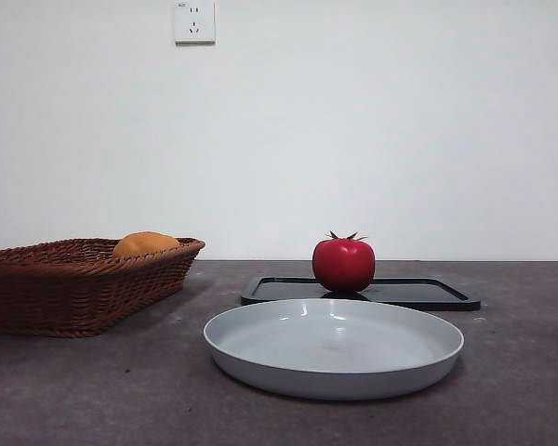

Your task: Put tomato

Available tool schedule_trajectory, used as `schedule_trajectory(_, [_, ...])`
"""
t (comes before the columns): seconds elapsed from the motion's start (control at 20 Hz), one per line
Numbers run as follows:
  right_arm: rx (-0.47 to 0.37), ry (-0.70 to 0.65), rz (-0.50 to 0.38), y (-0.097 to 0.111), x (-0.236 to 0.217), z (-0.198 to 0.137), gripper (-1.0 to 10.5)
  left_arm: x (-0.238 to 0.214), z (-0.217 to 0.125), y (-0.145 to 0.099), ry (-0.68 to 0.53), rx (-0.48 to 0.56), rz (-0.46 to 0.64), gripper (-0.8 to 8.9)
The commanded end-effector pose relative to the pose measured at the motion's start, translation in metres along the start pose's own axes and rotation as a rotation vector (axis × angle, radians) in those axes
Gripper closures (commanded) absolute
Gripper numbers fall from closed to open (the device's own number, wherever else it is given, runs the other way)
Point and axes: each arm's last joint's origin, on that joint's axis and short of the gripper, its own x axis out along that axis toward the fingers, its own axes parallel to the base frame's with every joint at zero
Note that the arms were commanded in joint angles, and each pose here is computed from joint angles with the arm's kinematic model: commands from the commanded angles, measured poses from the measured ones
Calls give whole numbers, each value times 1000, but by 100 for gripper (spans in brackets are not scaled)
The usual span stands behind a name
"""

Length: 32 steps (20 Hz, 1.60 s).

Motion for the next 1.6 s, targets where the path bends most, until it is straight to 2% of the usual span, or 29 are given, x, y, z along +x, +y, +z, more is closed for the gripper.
schedule_trajectory(0.05, [-1, -16, 5, 1, -1, 3, 428, -1, 4, -1, -20, 2, -10, 203])
schedule_trajectory(0.1, [-1, -16, 4, 1, -1, 3, 614, -1, 4, -1, -20, 2, -10, 363])
schedule_trajectory(0.15, [-2, -16, 5, 1, -1, 3, 832, -1, 4, -1, -20, 2, -10, 601])
schedule_trajectory(0.2, [-2, -17, 5, 1, -1, 3, 950, -1, 4, -1, -20, 2, -10, 810])
schedule_trajectory(0.25, [-2, -17, 5, 1, -1, 3, 937, -1, 4, -1, -20, 1, -10, 782])
schedule_trajectory(0.8, [-2, -17, 5, 1, -1, 3, 937, -1, 4, -1, -20, 2, -10, 784])
schedule_trajectory(0.95, [-2, -17, 5, 1, -1, 3, 937, -2, 3, 6, -22, -19, 36, 784])
schedule_trajectory(1.05, [-2, -17, 4, 1, -1, 3, 937, -1, -4, 17, -47, -7, 104, 784])
schedule_trajectory(1.2, [-2, -17, 5, 1, -1, 3, 937, 2, -36, 37, -175, -42, 242, 784])
schedule_trajectory(1.35, [-2, -17, 5, 1, -1, 3, 937, 5, -82, 49, -283, -56, 391, 784])
schedule_trajectory(1.45, [-2, -17, 4, 1, -1, 3, 937, 11, -112, 53, -309, -63, 437, 784])
schedule_trajectory(1.6, [-2, -17, 4, 1, -1, 3, 937, 20, -146, 53, -300, -69, 447, 784])
